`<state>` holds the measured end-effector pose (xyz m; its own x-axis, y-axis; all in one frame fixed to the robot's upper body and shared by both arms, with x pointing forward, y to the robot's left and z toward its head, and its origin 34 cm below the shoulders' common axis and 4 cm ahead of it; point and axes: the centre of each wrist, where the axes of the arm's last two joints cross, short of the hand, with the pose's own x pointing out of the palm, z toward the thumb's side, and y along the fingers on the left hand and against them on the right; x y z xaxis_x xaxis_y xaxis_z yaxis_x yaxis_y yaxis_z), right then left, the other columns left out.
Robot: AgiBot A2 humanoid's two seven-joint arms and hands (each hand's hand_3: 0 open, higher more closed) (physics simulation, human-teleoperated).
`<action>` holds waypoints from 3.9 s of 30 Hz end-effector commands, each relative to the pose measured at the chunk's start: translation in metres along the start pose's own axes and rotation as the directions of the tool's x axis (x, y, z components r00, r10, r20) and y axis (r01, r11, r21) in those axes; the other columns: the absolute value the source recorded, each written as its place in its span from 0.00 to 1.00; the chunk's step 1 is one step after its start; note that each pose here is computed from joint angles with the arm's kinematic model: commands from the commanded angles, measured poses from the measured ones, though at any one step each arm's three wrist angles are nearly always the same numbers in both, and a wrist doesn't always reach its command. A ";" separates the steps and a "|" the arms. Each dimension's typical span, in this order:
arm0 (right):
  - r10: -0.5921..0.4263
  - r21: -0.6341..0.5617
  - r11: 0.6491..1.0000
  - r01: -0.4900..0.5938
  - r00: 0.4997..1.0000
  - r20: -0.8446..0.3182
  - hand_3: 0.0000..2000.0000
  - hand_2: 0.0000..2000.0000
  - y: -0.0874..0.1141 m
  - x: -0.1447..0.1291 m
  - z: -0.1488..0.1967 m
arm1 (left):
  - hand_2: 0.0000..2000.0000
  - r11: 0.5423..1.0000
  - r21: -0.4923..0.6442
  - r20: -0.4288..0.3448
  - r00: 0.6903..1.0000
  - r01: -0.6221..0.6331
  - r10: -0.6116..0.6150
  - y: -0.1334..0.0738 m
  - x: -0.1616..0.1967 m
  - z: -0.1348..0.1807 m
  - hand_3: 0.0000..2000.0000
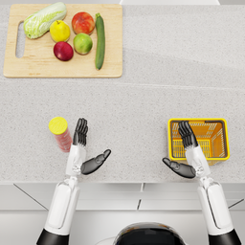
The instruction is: Pick up the red potato chip and place it into the yellow basket
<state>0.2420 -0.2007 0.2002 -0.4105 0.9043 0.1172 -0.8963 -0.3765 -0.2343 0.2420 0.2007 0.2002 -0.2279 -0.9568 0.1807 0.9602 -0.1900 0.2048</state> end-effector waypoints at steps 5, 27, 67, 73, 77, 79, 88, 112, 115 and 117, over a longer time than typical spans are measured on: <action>0.000 0.000 1.000 0.000 1.000 0.000 0.00 0.00 0.000 0.000 0.000 | 0.00 1.000 0.000 0.000 1.000 0.000 0.000 0.000 0.000 0.000 0.00; -0.392 -0.356 0.892 0.278 0.867 -0.307 0.00 0.00 -0.003 -0.046 0.059 | 0.00 0.933 0.261 -0.315 0.891 -0.248 0.325 0.011 -0.088 0.035 0.00; -0.201 -0.174 0.973 0.154 0.934 -0.297 0.00 0.00 -0.003 0.010 0.002 | 1.00 0.959 0.279 -0.319 0.938 -0.043 0.135 0.042 -0.036 0.039 1.00; -0.045 -0.182 0.983 0.000 0.968 -0.245 0.00 0.00 -0.021 0.057 -0.001 | 1.00 0.892 0.388 -0.346 0.934 0.231 -0.092 0.041 0.038 0.069 1.00; 0.027 -0.163 0.985 -0.064 0.976 -0.215 0.00 0.00 -0.034 0.079 -0.008 | 1.00 0.852 0.371 -0.324 0.911 0.370 -0.254 0.046 0.086 0.061 1.00; 0.048 -0.163 0.983 -0.082 0.978 -0.203 0.00 0.00 -0.039 0.087 -0.009 | 1.00 0.831 0.359 -0.315 0.893 0.425 -0.321 0.045 0.105 0.056 1.00; 0.071 -0.212 0.971 -0.110 0.981 -0.181 0.00 0.00 -0.056 0.097 0.003 | 1.00 0.788 0.276 -0.321 0.826 0.550 -0.464 0.036 0.137 0.035 1.00; -0.347 -0.361 0.891 0.277 0.926 -0.147 1.00 1.00 -0.036 -0.063 0.055 | 0.00 0.883 0.447 -0.240 0.932 -0.141 0.270 0.021 -0.031 0.071 0.00; -0.322 -0.064 0.947 0.316 0.937 -0.135 1.00 1.00 -0.041 -0.058 0.030 | 0.00 0.899 0.412 -0.238 0.935 -0.149 0.264 0.026 -0.033 0.062 0.00; -0.301 0.043 0.950 0.309 0.944 -0.132 1.00 1.00 -0.042 -0.052 0.017 | 0.00 0.904 0.400 -0.237 0.936 -0.151 0.261 0.027 -0.033 0.058 0.00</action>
<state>0.2948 -0.2427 0.2280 -0.0679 0.9960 0.0579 -0.9857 -0.0581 -0.1581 0.2621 0.2386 0.2575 0.0719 -0.9974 -0.0067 0.8319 0.0563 0.5521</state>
